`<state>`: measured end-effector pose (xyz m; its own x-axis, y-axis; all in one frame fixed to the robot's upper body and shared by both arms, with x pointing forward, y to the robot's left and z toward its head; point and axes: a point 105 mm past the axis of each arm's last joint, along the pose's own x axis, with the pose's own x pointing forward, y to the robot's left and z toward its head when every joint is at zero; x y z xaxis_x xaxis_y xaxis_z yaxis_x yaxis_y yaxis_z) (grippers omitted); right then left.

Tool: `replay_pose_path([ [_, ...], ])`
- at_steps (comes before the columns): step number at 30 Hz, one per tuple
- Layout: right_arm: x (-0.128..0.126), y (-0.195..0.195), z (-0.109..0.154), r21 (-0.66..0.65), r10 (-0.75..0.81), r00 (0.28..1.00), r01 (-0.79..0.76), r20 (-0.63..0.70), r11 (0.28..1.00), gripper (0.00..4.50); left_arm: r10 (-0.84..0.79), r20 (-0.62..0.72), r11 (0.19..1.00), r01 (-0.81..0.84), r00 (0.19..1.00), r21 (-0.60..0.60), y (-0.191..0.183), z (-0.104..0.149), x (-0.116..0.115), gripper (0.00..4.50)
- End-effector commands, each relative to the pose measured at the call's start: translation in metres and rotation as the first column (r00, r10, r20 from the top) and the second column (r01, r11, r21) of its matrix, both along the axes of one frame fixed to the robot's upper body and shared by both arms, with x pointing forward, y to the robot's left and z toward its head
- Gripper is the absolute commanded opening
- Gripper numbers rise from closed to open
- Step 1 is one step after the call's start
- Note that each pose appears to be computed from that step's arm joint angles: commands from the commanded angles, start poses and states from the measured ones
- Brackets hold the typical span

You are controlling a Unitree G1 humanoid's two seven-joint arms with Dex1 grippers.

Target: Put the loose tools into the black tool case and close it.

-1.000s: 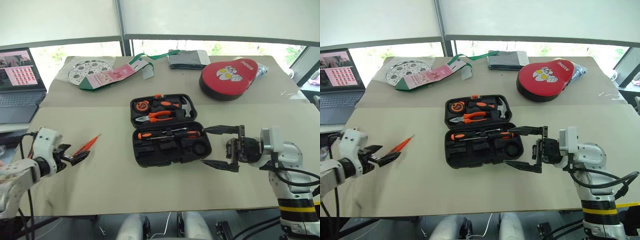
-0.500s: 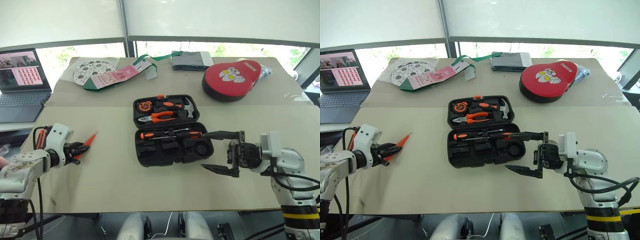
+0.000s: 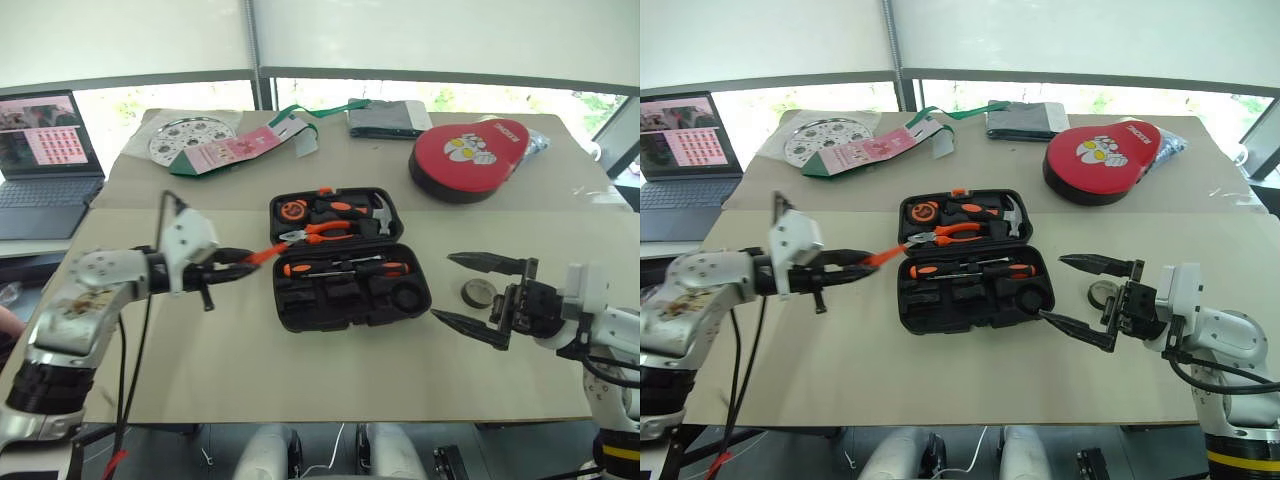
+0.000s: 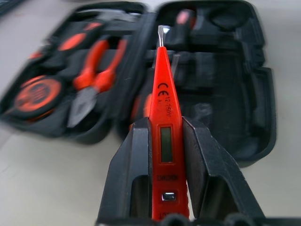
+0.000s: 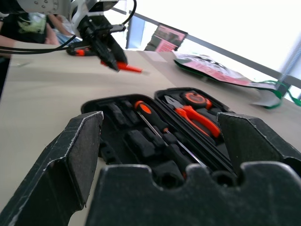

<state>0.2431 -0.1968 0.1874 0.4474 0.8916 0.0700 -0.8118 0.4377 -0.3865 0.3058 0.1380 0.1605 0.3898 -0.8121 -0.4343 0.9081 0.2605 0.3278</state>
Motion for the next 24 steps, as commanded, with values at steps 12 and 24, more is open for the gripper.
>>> replay_pose_path([
  [12,-0.01,0.017,0.012,0.001,0.029,0.999,-0.029,0.027,1.0,4.5,-0.086,-0.059,0.97,0.097,0.995,0.221,-0.056,-0.02,0.018,0.47],
  [24,-0.012,0.02,0.01,0.009,0.04,0.999,-0.041,0.017,0.999,4.5,-0.035,-0.06,0.966,0.049,0.998,0.253,-0.066,-0.031,0.026,0.47],
])
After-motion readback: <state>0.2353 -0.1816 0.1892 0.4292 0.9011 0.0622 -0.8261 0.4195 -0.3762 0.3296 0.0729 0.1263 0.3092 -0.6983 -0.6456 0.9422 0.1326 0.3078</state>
